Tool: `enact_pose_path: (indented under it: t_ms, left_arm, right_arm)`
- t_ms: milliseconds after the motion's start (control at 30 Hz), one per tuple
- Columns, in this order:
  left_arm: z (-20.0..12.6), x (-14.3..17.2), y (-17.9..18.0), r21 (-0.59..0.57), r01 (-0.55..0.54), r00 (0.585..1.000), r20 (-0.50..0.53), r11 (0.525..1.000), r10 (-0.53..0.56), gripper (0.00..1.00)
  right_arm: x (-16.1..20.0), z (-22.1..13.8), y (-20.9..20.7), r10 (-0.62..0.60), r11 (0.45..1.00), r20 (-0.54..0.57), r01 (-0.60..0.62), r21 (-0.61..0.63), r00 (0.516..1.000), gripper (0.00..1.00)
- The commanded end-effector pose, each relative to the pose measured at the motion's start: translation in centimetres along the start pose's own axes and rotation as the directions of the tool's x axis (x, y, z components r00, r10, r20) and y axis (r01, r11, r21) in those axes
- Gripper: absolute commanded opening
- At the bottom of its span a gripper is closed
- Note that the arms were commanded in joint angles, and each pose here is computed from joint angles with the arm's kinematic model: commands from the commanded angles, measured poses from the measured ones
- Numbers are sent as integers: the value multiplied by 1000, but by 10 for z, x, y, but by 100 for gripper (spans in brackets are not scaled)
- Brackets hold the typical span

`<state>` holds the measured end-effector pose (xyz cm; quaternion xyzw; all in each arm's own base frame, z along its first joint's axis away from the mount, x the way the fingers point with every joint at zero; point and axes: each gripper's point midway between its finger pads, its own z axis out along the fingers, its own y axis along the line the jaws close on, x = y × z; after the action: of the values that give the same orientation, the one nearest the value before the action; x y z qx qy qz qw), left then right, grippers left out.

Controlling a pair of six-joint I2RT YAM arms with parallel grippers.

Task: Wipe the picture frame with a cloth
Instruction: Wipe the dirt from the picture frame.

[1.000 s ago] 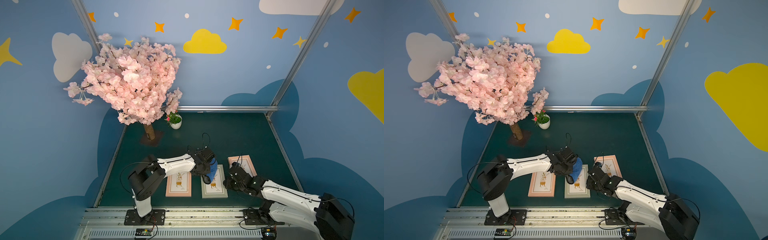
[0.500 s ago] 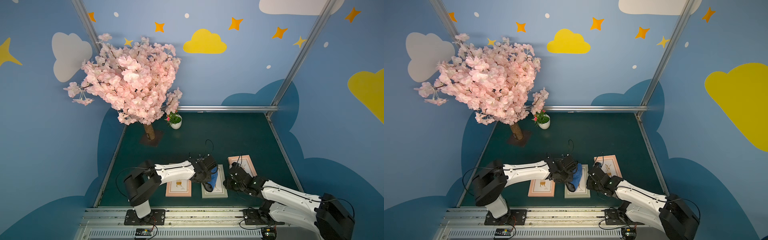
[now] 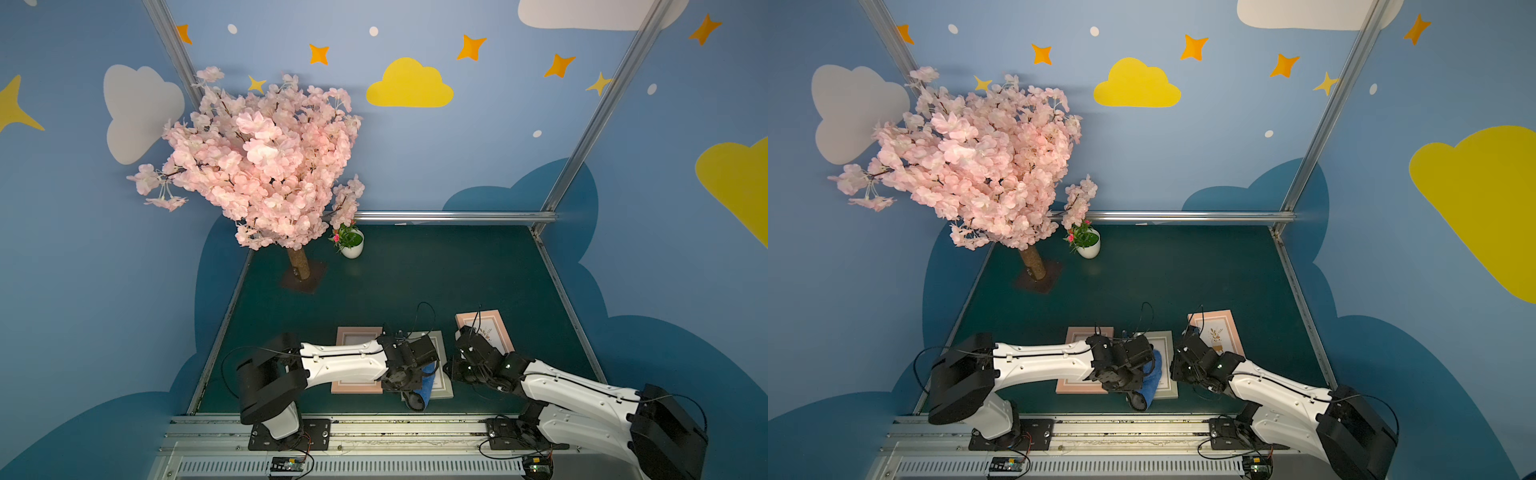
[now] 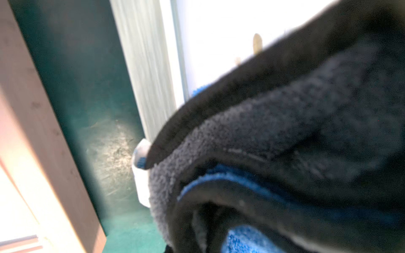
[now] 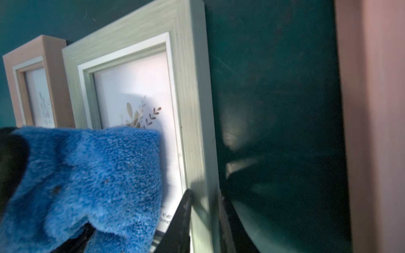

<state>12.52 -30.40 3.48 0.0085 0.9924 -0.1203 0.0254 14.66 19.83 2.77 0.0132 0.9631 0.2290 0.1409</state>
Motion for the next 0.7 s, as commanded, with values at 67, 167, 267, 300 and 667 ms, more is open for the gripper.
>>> enact_pose_path:
  t_ms: [67, 167, 267, 300, 667]
  left_arm:
    - [16, -16, 29, -100, 47, 998, -35, 994, -51, 3]
    - [20, -42, 25, -80, 58, 998, -9, 995, -59, 3]
    - [25, -64, 17, -53, 74, 997, 8, 996, -74, 3]
    - [26, -72, 15, -47, 80, 997, 22, 996, -79, 3]
    - [19, -109, 5, -10, 65, 994, 91, 998, -63, 3]
  right_arm:
    - [24, 2, -22, -14, 997, -90, 21, 75, 996, 23]
    - [25, 2, -22, -15, 997, -87, 21, 71, 996, 23]
    - [26, 1, -23, -11, 997, -88, 17, 74, 996, 23]
    - [27, 0, -23, -11, 997, -91, 18, 76, 996, 23]
    - [28, -7, -21, -10, 998, -87, 15, 63, 996, 27]
